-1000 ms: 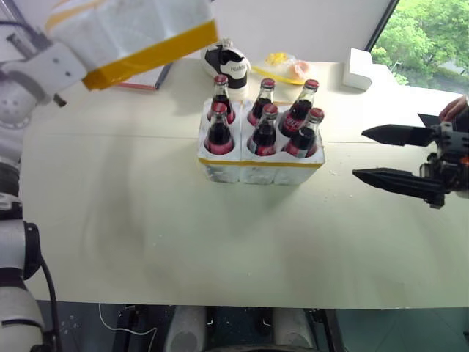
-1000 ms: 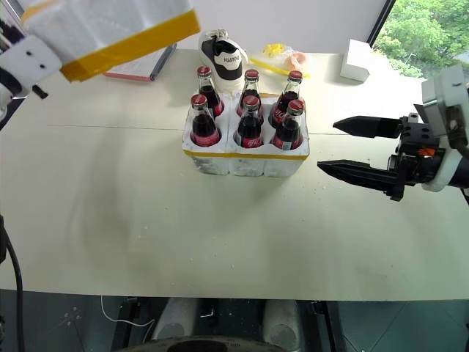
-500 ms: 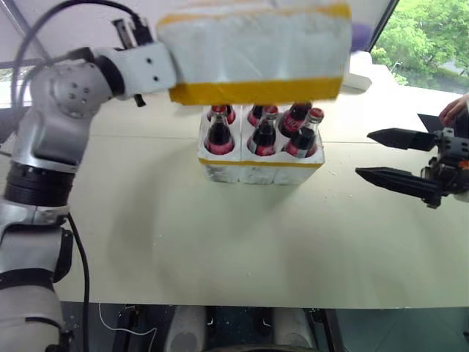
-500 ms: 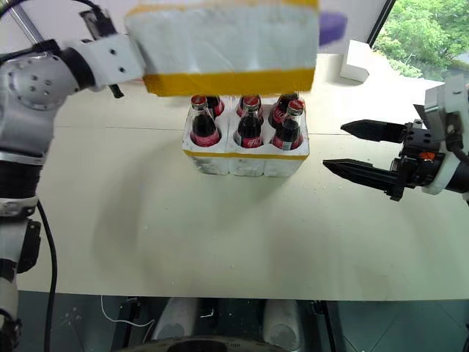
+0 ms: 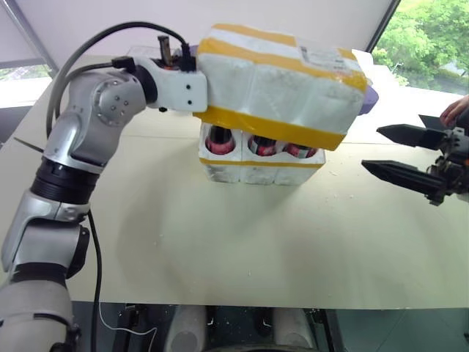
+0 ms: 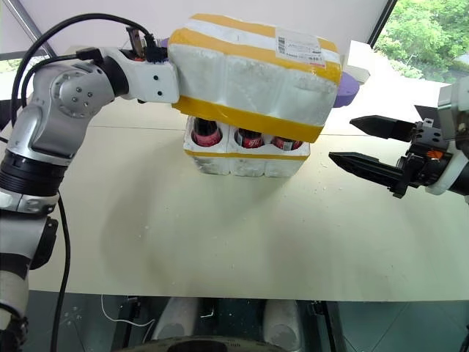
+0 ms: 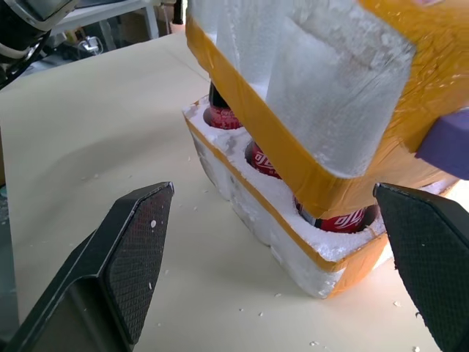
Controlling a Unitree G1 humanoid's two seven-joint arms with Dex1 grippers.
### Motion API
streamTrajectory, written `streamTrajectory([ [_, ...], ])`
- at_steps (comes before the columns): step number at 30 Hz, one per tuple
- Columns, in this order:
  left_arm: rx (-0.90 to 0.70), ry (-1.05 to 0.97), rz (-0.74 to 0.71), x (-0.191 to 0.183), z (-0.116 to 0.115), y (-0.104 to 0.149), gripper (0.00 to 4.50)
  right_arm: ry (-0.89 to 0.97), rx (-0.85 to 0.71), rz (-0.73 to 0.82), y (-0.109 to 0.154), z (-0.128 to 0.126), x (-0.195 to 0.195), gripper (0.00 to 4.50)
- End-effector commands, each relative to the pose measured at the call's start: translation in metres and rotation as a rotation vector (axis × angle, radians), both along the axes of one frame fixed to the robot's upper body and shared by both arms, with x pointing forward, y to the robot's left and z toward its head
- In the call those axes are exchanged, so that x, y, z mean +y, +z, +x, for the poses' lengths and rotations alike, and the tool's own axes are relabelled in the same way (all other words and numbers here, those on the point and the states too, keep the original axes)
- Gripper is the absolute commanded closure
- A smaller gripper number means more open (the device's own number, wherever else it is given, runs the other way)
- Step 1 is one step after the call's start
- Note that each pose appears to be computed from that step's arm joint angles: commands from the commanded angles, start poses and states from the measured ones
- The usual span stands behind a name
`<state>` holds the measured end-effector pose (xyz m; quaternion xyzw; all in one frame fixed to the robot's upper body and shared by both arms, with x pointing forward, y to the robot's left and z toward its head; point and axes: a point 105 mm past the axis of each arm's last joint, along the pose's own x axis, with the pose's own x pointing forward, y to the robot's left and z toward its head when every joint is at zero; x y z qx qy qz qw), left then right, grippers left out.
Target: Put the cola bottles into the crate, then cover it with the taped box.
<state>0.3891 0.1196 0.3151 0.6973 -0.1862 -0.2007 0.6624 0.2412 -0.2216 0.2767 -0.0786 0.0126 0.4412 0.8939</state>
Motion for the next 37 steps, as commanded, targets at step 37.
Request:
streamTrajectory([
  [37,1.277,-0.147,-0.908,0.133,-0.090,-0.057,0.07,-0.044,0.056,-0.133,-0.029,0.015,-0.036,0.00],
])
